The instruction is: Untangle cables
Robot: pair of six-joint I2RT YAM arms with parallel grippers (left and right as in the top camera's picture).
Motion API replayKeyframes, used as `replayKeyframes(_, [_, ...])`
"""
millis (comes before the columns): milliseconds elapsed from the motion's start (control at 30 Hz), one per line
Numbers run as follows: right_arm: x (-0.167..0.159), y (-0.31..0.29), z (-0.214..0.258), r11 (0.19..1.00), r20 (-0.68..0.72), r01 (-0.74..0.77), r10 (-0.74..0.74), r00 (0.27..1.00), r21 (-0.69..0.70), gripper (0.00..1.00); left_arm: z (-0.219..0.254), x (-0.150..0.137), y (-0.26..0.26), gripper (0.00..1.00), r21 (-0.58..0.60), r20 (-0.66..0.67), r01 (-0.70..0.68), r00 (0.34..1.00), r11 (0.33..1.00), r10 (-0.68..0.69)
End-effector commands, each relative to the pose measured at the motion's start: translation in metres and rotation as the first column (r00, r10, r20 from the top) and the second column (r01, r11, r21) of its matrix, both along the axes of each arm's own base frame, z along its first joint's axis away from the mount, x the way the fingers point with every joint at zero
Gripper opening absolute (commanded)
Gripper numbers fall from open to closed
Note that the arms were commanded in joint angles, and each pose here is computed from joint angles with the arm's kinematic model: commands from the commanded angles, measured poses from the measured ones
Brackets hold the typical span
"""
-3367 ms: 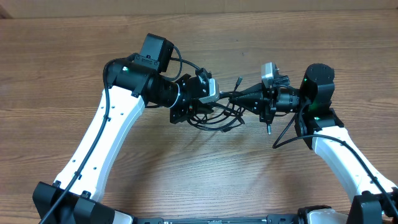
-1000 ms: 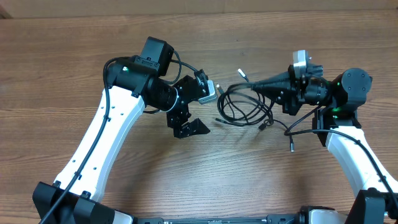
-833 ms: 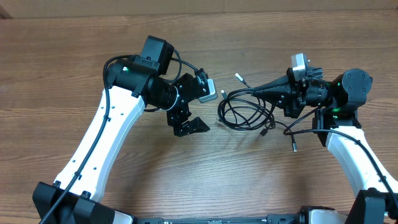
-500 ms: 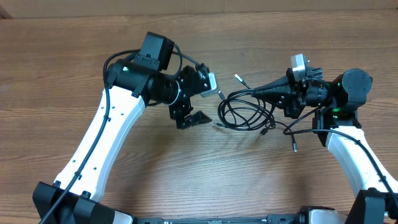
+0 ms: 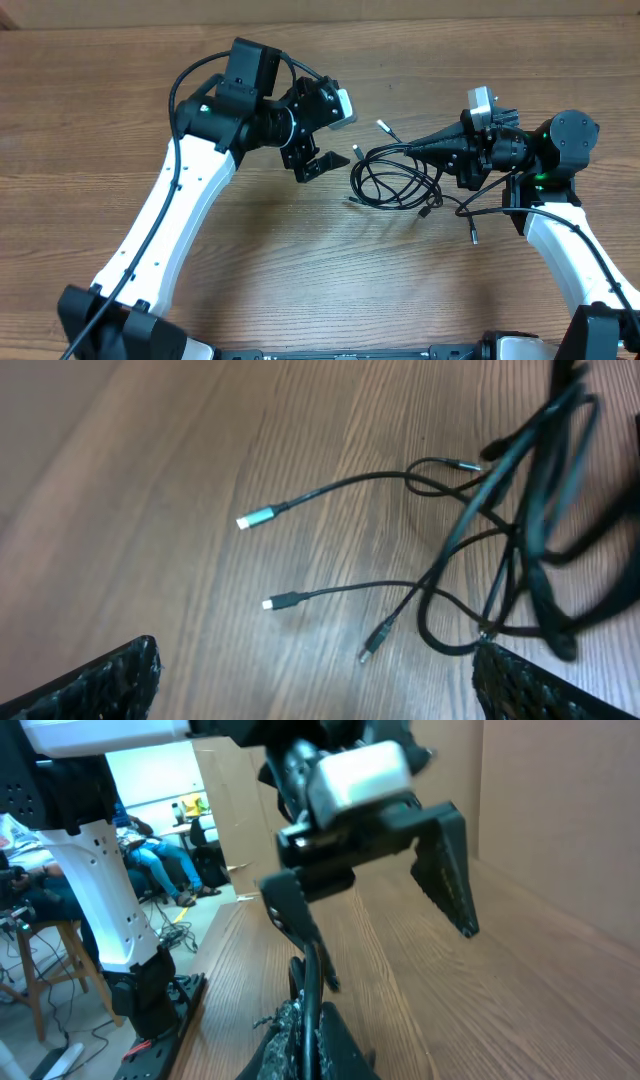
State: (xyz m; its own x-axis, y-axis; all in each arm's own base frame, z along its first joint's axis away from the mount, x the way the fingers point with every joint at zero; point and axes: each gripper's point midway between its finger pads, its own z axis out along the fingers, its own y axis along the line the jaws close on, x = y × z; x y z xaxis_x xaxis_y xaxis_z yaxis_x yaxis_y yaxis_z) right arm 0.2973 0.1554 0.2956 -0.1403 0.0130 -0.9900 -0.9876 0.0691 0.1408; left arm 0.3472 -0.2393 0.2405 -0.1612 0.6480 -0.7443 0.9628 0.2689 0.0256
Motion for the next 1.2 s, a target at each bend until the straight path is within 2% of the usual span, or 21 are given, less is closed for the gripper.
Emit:
replayKeyframes(0, [-0.005, 0.001, 0.002, 0.999, 0.013, -0.035, 0.035, 0.999, -0.008, 0.04, -0.011, 0.003, -0.01, 1.0, -0.049, -0.11, -0.015, 0.994, 0.999, 0.01])
replayKeyframes(100, [-0.005, 0.001, 0.002, 0.999, 0.013, -0.035, 0.035, 0.999, -0.009, 0.04, -0.008, -0.004, -0.022, 1.0, -0.13, -0.152, 0.037, 0.987, 0.991, -0.057])
replayKeyframes(233, [-0.005, 0.001, 0.002, 0.999, 0.013, -0.035, 0.035, 0.999, -0.009, 0.04, -0.009, -0.009, -0.028, 1.0, -0.17, -0.185, 0.06, 0.978, 0.984, -0.091])
replayKeyframes(433, [-0.005, 0.001, 0.002, 0.999, 0.013, -0.035, 0.035, 0.999, -0.009, 0.04, -0.01, -0.011, -0.028, 1.0, -0.175, -0.241, 0.022, 0.968, 0.984, -0.065])
replayKeyframes(933, [-0.005, 0.001, 0.002, 0.999, 0.014, -0.035, 0.035, 0.999, -0.009, 0.04, -0.023, -0.011, -0.033, 1.0, -0.138, -0.255, 0.024, 0.965, 0.99, -0.06])
replayKeyframes(1033, [-0.005, 0.001, 0.002, 0.999, 0.013, -0.035, 0.035, 0.999, -0.009, 0.04, -0.026, -0.011, -0.033, 0.93, -0.133, -0.268, 0.023, 0.962, 0.991, -0.058])
replayKeyframes(1167, [-0.005, 0.001, 0.002, 0.999, 0.016, -0.035, 0.035, 0.999, -0.009, 0.04, -0.027, -0.012, -0.032, 0.68, -0.132, -0.274, 0.023, 0.96, 0.991, -0.058])
